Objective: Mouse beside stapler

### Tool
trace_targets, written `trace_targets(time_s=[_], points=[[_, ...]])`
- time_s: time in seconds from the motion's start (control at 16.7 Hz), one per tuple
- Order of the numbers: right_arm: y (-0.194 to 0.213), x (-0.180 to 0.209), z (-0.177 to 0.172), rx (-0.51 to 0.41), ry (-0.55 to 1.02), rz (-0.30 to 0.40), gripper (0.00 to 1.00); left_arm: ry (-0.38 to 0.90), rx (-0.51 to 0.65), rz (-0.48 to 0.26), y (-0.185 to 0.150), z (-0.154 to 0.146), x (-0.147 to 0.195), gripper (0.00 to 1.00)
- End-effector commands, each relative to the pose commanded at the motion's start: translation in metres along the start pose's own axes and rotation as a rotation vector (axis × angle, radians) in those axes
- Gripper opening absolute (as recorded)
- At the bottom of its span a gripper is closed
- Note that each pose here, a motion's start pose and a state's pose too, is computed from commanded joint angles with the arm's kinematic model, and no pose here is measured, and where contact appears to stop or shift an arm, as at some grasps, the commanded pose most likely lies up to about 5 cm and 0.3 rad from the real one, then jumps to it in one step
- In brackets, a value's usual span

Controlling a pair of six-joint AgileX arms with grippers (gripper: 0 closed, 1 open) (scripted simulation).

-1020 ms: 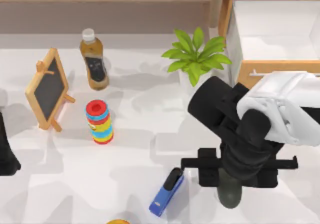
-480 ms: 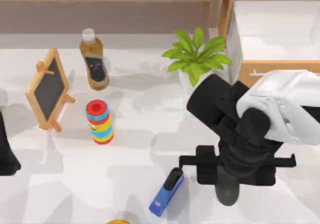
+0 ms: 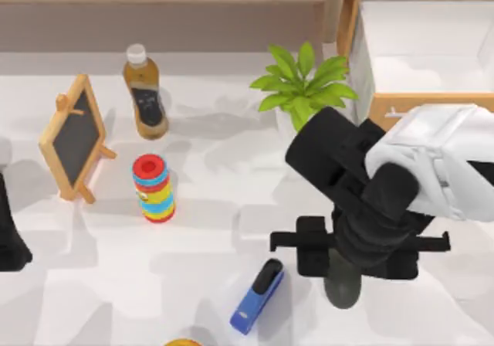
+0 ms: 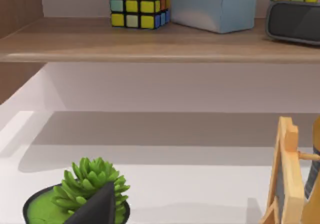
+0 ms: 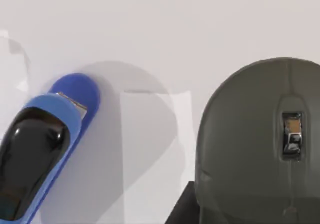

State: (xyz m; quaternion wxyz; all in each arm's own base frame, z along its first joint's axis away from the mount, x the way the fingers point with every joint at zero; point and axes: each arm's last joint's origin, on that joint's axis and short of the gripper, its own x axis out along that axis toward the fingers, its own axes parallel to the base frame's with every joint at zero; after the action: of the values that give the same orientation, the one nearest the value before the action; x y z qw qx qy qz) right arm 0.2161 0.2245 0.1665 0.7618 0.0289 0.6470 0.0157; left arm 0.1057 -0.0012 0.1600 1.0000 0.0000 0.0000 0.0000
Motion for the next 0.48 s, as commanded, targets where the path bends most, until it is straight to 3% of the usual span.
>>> trace_targets(time_s=[0.48], points=[[-0.003, 0.013, -0.004, -0.001, 0.024, -0.022, 0.00, 0.000, 0.000, 0.000, 0.000, 0.000, 0.000, 1.00]])
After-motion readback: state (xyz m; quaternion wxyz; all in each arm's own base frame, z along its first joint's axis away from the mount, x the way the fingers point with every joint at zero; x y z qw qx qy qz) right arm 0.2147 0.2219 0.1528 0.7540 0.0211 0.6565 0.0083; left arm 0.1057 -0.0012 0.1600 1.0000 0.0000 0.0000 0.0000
